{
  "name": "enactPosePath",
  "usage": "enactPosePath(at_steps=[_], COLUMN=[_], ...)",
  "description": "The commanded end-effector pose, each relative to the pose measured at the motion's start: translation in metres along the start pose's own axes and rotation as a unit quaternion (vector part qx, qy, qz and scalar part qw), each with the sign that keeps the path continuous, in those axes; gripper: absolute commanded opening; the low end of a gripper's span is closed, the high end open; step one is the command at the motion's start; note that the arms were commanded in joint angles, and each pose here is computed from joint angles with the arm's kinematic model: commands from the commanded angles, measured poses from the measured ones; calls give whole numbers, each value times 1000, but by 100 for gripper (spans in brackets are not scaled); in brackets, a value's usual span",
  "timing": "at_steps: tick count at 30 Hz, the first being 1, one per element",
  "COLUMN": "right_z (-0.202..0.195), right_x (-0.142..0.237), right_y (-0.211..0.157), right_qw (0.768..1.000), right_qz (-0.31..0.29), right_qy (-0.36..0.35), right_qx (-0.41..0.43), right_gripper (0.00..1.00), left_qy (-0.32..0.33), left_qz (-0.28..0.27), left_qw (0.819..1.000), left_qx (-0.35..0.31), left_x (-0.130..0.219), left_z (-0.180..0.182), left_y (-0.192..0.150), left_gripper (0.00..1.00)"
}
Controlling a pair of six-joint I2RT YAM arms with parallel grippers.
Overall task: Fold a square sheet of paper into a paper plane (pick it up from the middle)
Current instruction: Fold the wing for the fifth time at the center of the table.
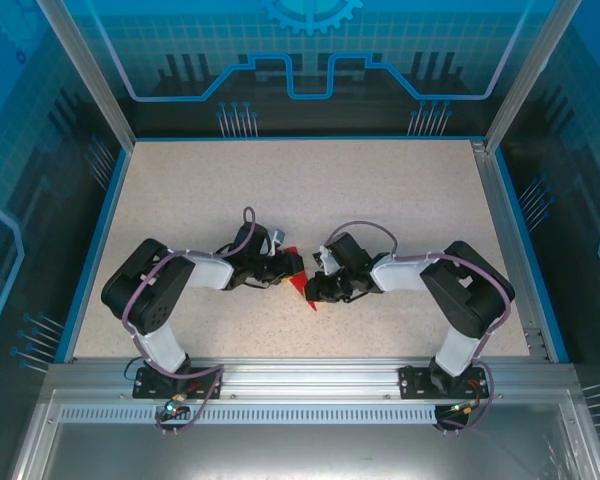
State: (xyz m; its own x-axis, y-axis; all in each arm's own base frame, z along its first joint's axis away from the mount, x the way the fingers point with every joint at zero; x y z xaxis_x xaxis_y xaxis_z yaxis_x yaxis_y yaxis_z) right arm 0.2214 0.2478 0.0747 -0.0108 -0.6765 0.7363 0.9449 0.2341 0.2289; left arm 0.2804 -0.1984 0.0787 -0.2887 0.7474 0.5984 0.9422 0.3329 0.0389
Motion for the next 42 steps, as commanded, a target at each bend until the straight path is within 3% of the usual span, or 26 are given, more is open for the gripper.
enactPosePath(at_steps=[1,9,19,26,32,38,42], right_z=[-4,-18,-4,-3,-22,-37,-28], right_x=[0,-8,10,14,2,-5,3], right_y=[-16,-25,-16,-13,-33,-49,-44], right_qw=[999,998,999,1000,998,992,994], right_qz=[37,44,24,18,55,93,77], right_qy=[-24,-35,-24,-1,-29,-78,-76], right_qx=[1,-26,-7,-9,-31,-46,-31], right_gripper=[20,6,16,14,8,8,12], left_qy=[40,39,40,42,42,43,44], left_qz=[3,4,6,6,6,6,5], left_qw=[999,999,999,999,999,999,999], left_qx=[-3,-3,-3,-4,-5,-5,-6], left_x=[-5,-3,-3,-3,-3,-2,-2], left_z=[14,13,13,13,13,13,13], left_y=[-3,-4,-4,-4,-4,-4,-4], left_gripper=[44,43,43,43,43,43,43])
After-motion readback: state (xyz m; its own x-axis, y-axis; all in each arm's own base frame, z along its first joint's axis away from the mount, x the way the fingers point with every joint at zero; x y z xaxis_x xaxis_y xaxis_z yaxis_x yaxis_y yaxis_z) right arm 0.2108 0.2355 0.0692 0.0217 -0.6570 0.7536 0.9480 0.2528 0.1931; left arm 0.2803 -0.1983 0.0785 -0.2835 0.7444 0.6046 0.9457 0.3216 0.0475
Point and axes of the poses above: each hand's point on the last joint's axis, 136 mm out from that joint toward the fingers, its own x axis back along the fingers, its own z axis along the line the jaws close on, y = z × x, the point moved 8 cm from there along x, back along the fingers, and after that the axes turned 8 degrees about x, right-handed, at the moved point
